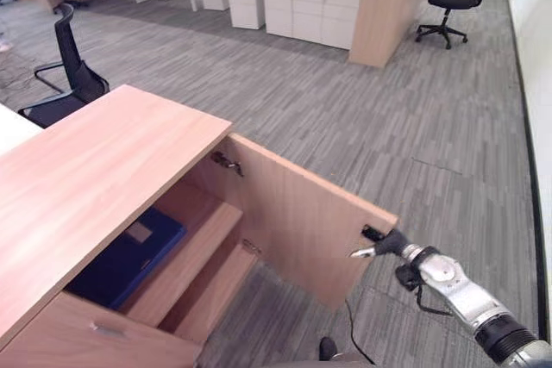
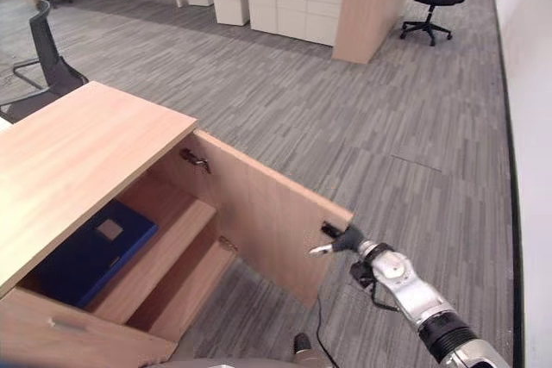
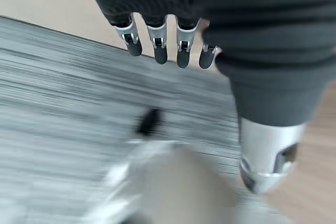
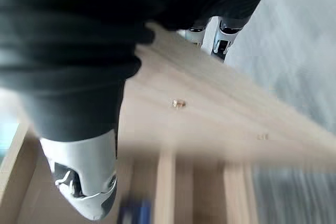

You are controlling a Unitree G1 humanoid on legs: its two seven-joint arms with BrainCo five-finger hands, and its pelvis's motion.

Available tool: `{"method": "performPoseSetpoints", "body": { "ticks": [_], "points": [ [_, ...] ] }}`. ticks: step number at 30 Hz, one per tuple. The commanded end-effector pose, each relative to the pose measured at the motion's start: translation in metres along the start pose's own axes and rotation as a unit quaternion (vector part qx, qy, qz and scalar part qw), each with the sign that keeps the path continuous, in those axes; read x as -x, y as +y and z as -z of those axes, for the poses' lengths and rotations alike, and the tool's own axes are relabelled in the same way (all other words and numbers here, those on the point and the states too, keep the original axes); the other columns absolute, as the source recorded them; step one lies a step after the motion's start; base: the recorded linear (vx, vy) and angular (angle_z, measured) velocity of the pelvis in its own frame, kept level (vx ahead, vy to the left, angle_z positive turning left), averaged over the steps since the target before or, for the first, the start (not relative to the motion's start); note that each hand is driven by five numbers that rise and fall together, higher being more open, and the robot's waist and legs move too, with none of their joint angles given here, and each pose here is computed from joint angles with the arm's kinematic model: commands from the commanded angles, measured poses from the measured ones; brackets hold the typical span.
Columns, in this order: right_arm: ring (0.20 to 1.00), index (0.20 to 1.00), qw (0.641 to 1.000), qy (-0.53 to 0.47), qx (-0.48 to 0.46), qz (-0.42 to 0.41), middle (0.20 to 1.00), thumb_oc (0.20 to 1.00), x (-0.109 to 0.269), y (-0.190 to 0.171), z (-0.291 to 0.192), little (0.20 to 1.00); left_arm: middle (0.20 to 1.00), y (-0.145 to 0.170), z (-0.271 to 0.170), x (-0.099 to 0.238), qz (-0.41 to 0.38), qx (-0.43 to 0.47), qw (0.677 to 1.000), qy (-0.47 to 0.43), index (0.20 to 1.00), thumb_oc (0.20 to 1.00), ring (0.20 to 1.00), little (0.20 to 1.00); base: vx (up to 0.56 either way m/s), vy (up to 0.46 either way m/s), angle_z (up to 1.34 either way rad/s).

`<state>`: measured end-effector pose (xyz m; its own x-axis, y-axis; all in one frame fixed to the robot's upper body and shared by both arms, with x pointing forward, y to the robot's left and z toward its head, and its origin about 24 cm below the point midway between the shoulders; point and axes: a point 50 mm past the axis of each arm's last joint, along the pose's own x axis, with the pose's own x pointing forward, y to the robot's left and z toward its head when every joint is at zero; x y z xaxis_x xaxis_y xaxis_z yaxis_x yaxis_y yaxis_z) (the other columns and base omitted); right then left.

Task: Put the empty folder in the office cabinet

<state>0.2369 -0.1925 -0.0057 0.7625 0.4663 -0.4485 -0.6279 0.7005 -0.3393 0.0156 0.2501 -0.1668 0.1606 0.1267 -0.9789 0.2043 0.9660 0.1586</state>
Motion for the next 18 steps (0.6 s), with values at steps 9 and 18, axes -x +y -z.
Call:
{"method": "performPoseSetpoints", "body": {
  "ticks": [9, 18],
  "points": [
    [1.000, 1.000, 0.958, -0.226, -0.024, -0.174, 1.000, 1.000, -0.053, 0.083, -0.110, 1.000, 1.000, 0.005, -0.004, 0.000, -0.015, -0.288, 0.957, 0.017, 1.000, 1.000, 1.000, 1.000, -0.03, -0.040, 0.48],
    [1.000, 1.000, 0.944, -0.247, -0.042, -0.215, 1.000, 1.000, -0.056, 0.099, -0.124, 1.000, 1.000, 0.016, 0.001, 0.001, -0.025, -0.298, 0.954, 0.040, 1.000, 1.000, 1.000, 1.000, 0.00, -0.076, 0.76]
  ]
}}
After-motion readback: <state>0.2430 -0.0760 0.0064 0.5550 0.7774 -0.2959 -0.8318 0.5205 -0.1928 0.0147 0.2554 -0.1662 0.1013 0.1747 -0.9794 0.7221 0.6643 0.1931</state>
